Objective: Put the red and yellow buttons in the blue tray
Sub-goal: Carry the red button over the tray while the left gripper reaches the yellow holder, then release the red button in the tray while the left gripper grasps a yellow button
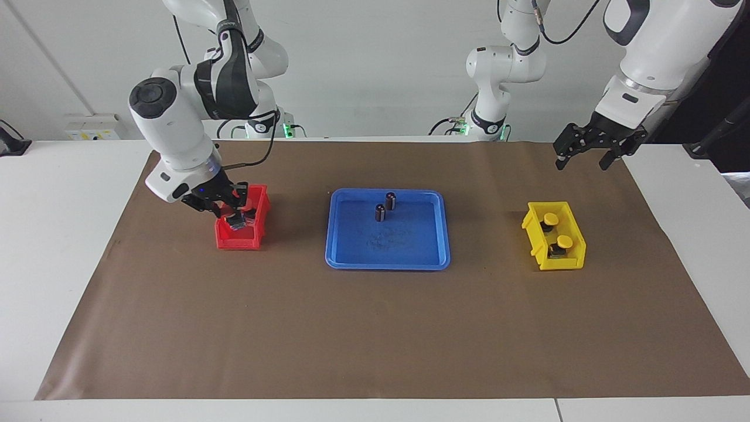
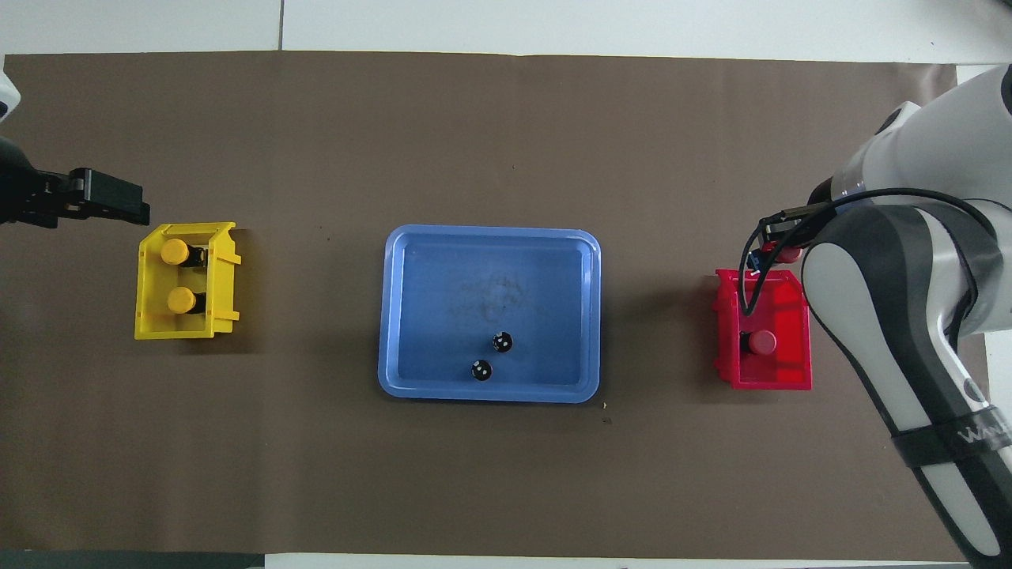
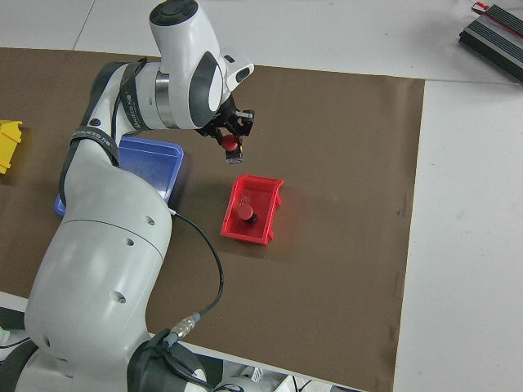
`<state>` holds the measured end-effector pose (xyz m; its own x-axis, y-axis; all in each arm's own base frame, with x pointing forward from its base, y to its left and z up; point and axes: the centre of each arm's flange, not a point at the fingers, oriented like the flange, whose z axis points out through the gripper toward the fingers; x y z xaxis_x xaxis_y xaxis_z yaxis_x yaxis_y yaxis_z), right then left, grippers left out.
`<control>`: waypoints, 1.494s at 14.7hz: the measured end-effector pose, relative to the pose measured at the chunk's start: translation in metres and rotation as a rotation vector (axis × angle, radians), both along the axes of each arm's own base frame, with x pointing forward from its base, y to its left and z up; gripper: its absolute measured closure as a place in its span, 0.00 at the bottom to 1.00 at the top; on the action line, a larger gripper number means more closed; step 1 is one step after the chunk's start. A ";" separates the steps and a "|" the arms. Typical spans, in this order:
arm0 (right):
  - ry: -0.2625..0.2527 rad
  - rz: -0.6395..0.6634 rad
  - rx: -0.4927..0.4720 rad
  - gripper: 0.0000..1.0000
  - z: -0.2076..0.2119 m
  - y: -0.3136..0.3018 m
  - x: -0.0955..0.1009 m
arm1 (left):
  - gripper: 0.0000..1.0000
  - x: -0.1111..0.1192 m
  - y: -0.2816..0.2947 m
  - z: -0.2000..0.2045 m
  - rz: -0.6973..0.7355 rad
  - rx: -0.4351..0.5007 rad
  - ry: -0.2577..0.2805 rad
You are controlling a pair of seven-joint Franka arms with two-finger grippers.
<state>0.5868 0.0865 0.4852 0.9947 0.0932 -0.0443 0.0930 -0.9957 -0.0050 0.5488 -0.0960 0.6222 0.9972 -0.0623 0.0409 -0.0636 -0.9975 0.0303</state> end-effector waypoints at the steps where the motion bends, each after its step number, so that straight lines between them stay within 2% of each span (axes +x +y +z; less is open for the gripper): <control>1: -0.013 -0.025 -0.001 0.59 0.001 0.030 0.002 | 0.00 -0.003 -0.005 -0.007 0.002 -0.001 -0.002; 3: -0.046 -0.072 0.005 0.59 -0.003 0.098 -0.004 | 0.00 -0.005 -0.004 -0.018 0.006 -0.003 -0.010; 5: -0.062 -0.112 0.010 0.59 -0.014 0.158 -0.017 | 0.00 0.003 0.009 -0.033 0.013 -0.007 -0.040; 9: -0.083 -0.171 0.020 0.59 -0.055 0.227 -0.029 | 0.02 0.034 0.038 -0.090 0.017 -0.001 -0.066; 10: -0.084 -0.181 0.020 0.59 -0.067 0.241 -0.031 | 0.06 0.043 0.046 -0.108 0.011 0.003 -0.061; 11: -0.083 -0.192 0.018 0.59 -0.077 0.253 -0.034 | 0.12 0.050 0.054 -0.128 0.008 0.006 -0.056; 12: -0.081 -0.203 0.016 0.59 -0.086 0.264 -0.038 | 0.12 0.055 0.061 -0.146 0.010 0.009 -0.056; 13: -0.078 -0.210 0.012 0.59 -0.092 0.274 -0.042 | 0.18 0.057 0.067 -0.162 0.012 0.010 -0.058; 14: -0.075 -0.212 0.009 0.59 -0.098 0.284 -0.047 | 0.18 0.056 0.070 -0.174 0.014 0.011 -0.059; 15: -0.077 -0.208 0.010 0.59 -0.103 0.294 -0.052 | 0.22 0.055 0.070 -0.182 0.014 0.012 -0.060; 17: -0.082 -0.201 0.011 0.59 -0.110 0.305 -0.056 | 0.25 0.053 0.070 -0.190 0.014 0.012 -0.056; 22: -0.094 -0.205 0.016 0.59 -0.116 0.304 -0.052 | 0.27 0.048 0.071 -0.206 0.016 0.013 -0.058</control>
